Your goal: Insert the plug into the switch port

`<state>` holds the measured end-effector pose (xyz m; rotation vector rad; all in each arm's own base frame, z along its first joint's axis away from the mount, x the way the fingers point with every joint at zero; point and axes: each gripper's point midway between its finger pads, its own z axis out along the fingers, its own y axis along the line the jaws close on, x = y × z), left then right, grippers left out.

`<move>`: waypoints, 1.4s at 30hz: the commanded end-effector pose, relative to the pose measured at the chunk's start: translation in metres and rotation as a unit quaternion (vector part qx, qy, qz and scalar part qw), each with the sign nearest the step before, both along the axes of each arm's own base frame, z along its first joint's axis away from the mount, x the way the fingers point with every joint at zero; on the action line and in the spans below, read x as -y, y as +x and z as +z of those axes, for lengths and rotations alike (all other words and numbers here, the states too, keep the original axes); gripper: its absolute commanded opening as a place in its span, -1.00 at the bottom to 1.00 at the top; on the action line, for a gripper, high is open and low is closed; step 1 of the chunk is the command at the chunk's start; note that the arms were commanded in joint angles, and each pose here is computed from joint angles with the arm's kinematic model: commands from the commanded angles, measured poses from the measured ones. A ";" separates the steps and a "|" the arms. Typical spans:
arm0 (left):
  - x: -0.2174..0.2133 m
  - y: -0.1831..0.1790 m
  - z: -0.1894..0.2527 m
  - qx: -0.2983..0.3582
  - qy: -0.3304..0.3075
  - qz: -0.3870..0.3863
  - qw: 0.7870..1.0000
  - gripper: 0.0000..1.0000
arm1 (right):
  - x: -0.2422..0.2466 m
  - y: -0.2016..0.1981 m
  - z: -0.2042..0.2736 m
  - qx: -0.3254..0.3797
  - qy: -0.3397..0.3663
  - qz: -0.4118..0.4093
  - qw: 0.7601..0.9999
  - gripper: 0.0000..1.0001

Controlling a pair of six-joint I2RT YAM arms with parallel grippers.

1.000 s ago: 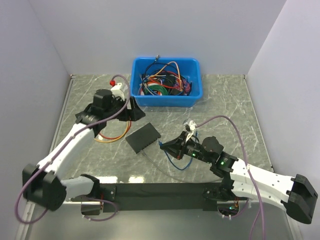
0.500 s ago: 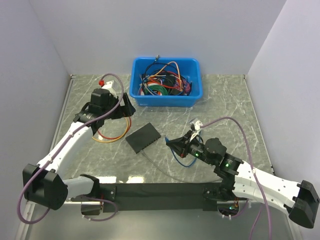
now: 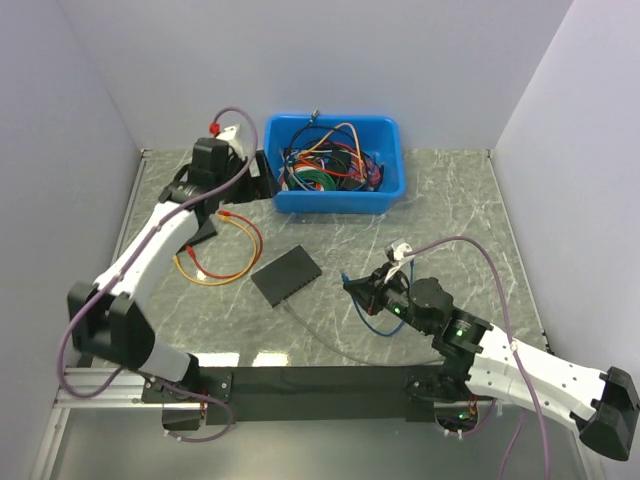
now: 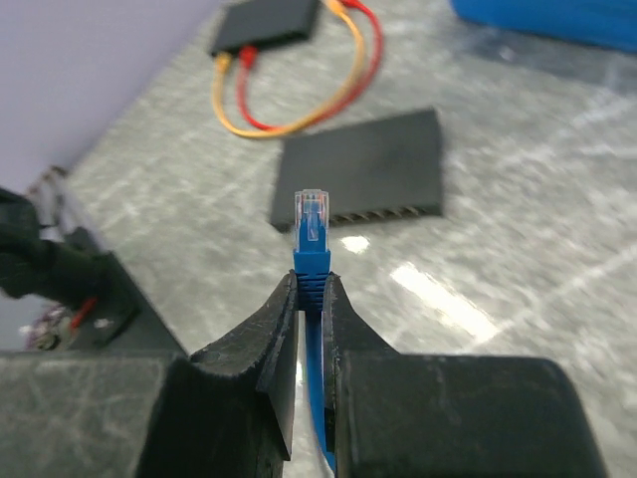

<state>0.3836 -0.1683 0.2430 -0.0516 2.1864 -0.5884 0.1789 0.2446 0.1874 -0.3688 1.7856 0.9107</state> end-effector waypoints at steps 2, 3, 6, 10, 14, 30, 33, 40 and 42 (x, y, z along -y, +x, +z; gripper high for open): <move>0.006 0.000 -0.056 -0.084 0.025 -0.031 0.996 0.91 | 0.007 0.014 -0.004 -0.016 -0.022 -0.047 0.999 -1.00; 0.013 -0.003 -0.071 -0.102 0.017 -0.048 0.994 0.86 | 0.007 0.015 -0.013 -0.026 -0.037 -0.049 0.998 -1.00; 0.011 -0.008 -0.098 -0.133 0.028 -0.049 0.989 0.76 | 0.007 0.017 -0.018 -0.035 -0.053 -0.055 0.996 -1.00; 0.013 -0.024 -0.115 -0.144 0.039 -0.050 0.988 0.81 | 0.010 0.019 -0.023 -0.042 -0.055 -0.067 0.995 -1.00; 0.026 -0.044 -0.142 -0.197 0.053 -0.071 0.976 0.84 | 0.004 0.018 -0.026 -0.056 -0.055 -0.059 0.995 -1.00; 0.027 -0.067 -0.185 -0.263 0.056 -0.071 0.961 0.87 | -0.026 0.012 -0.076 -0.119 -0.125 -0.047 0.984 -1.00; 0.024 -0.070 -0.194 -0.276 0.063 -0.063 0.957 0.86 | -0.033 0.011 -0.075 -0.118 -0.130 -0.045 0.983 -1.00; 0.028 -0.078 -0.204 -0.304 0.066 -0.052 0.949 0.86 | -0.039 0.005 -0.079 -0.116 -0.152 -0.043 0.981 -1.00; 0.034 -0.081 -0.204 -0.309 0.055 -0.062 0.948 0.87 | -0.039 0.004 -0.082 -0.117 -0.159 -0.044 0.979 -1.00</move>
